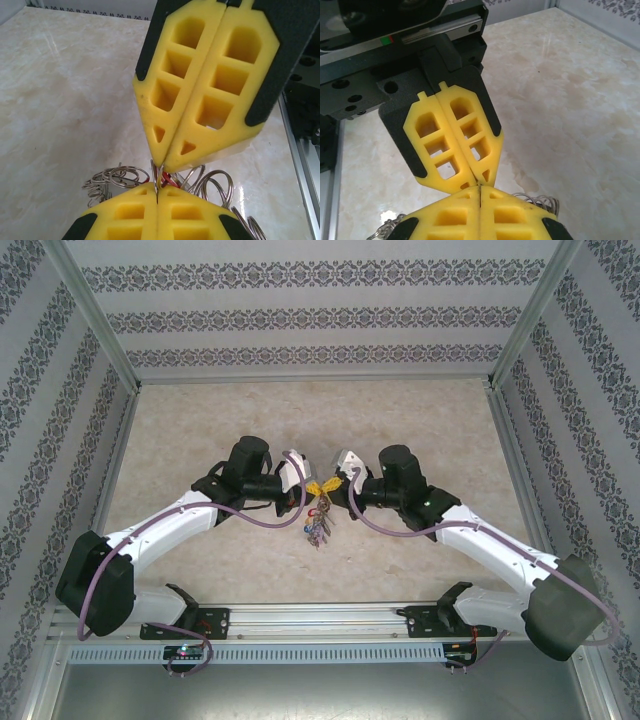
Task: Put the keys on the keyring
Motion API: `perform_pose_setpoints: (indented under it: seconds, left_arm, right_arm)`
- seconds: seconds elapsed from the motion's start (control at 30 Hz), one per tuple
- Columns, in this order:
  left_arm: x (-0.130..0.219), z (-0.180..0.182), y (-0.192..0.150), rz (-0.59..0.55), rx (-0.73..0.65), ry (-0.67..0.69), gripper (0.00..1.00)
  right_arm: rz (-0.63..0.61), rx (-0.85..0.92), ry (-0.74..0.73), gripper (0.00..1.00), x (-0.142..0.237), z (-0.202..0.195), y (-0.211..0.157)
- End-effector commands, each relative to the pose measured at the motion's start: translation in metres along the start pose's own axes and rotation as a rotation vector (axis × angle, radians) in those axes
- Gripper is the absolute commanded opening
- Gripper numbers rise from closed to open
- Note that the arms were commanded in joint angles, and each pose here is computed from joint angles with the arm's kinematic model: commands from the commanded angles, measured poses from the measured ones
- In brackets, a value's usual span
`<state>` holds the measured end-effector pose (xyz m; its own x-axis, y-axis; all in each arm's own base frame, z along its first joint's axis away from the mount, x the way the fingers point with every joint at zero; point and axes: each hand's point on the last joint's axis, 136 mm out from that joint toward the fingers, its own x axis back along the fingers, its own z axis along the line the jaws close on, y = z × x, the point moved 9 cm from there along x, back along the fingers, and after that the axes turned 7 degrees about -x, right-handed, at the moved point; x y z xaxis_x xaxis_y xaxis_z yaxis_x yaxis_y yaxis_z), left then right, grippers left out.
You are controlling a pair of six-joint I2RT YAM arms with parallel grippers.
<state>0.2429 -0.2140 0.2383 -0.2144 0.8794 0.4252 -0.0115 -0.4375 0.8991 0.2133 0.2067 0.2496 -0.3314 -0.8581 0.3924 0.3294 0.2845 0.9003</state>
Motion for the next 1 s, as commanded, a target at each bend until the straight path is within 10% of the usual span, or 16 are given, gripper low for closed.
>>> perform_pose_setpoints:
  seconds: [0.0, 0.97]
  left_arm:
    - [0.0, -0.004, 0.017, -0.095, -0.056, -0.042, 0.0]
    - [-0.002, -0.003, 0.013, -0.099, -0.062, -0.006, 0.0]
  right_arm:
    - [-0.073, 0.02, -0.116, 0.0, 0.004, -0.005, 0.021]
    - [0.002, -0.103, -0.28, 0.0, 0.011, -0.015, 0.013]
